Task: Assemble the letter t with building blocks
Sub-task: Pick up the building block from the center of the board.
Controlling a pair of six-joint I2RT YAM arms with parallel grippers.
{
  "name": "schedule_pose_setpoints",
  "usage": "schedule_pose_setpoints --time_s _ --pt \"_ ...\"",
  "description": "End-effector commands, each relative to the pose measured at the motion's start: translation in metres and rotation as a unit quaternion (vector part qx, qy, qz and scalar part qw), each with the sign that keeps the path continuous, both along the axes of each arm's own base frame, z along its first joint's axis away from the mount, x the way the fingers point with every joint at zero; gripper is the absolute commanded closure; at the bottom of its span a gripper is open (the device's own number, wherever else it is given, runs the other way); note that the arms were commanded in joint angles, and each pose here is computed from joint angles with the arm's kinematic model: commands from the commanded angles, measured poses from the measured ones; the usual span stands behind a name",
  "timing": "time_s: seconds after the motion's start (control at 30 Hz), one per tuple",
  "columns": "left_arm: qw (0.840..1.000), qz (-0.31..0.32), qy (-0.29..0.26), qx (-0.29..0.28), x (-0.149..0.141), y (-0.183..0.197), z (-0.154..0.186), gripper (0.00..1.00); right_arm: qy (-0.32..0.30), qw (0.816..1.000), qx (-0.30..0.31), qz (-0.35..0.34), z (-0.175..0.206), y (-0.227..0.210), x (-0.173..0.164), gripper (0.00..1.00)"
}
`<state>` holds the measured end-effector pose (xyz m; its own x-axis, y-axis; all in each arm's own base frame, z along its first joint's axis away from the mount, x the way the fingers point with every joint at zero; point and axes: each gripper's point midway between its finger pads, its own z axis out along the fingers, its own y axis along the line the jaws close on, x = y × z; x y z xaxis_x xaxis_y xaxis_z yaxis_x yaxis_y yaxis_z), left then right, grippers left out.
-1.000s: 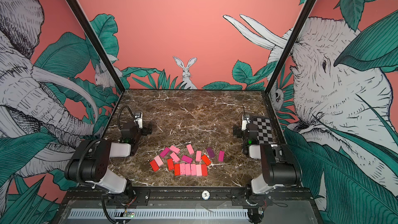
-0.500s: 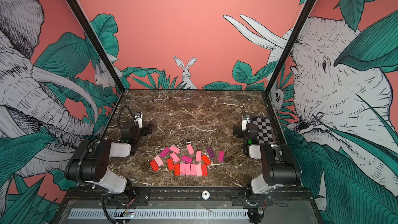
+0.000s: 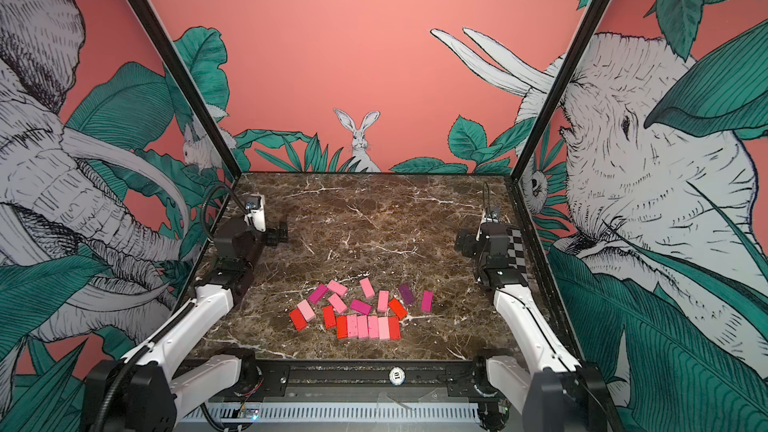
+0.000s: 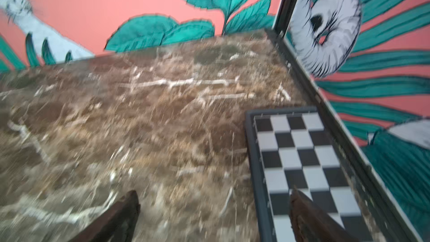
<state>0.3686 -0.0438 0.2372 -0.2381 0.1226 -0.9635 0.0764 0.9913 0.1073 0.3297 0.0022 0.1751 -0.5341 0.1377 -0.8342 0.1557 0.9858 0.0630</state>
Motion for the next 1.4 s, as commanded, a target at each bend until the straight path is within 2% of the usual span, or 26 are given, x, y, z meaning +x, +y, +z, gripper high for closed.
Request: schedule_pose_setpoints --time_s 0.0,0.1,0.23,0.37,0.53,0.8,0.97,1.1,1.37 --pt "0.993 -0.002 0.112 -0.023 -0.027 -0.003 -0.037 0.01 0.131 0.991 0.02 -0.031 -0.032 -0.003 -0.056 0.06" --pt "0.992 -0.009 0.117 -0.045 -0.042 -0.006 -0.032 0.01 0.175 0.983 0.05 -0.025 -0.039 0.009 -0.079 0.11" --pt "0.987 -0.016 0.151 -0.052 -0.057 -0.007 -0.029 0.01 0.218 0.974 0.063 -0.006 -0.044 0.023 -0.101 0.15" --pt "0.982 -0.025 0.178 -0.06 -0.065 -0.011 -0.028 0.01 0.259 0.964 0.055 0.026 -0.045 0.037 -0.119 0.19" --pt "0.98 -0.027 0.184 -0.066 -0.069 -0.012 -0.025 0.01 0.301 0.95 0.05 0.067 -0.052 0.058 -0.133 0.31" --pt "0.982 -0.023 0.176 -0.064 -0.071 -0.01 -0.024 0.01 0.346 0.932 0.017 0.107 -0.084 0.088 -0.134 0.35" --pt "0.982 -0.027 0.177 -0.067 -0.07 -0.012 -0.026 0.01 0.35 0.928 0.019 0.125 -0.098 0.11 -0.125 0.35" --pt "0.982 -0.027 0.176 -0.068 -0.07 -0.012 -0.026 0.01 0.358 0.923 0.02 0.139 -0.112 0.125 -0.119 0.39" --pt "0.982 -0.022 0.174 -0.067 -0.072 -0.01 -0.025 0.01 0.371 0.917 0.024 0.145 -0.137 0.138 -0.115 0.42"
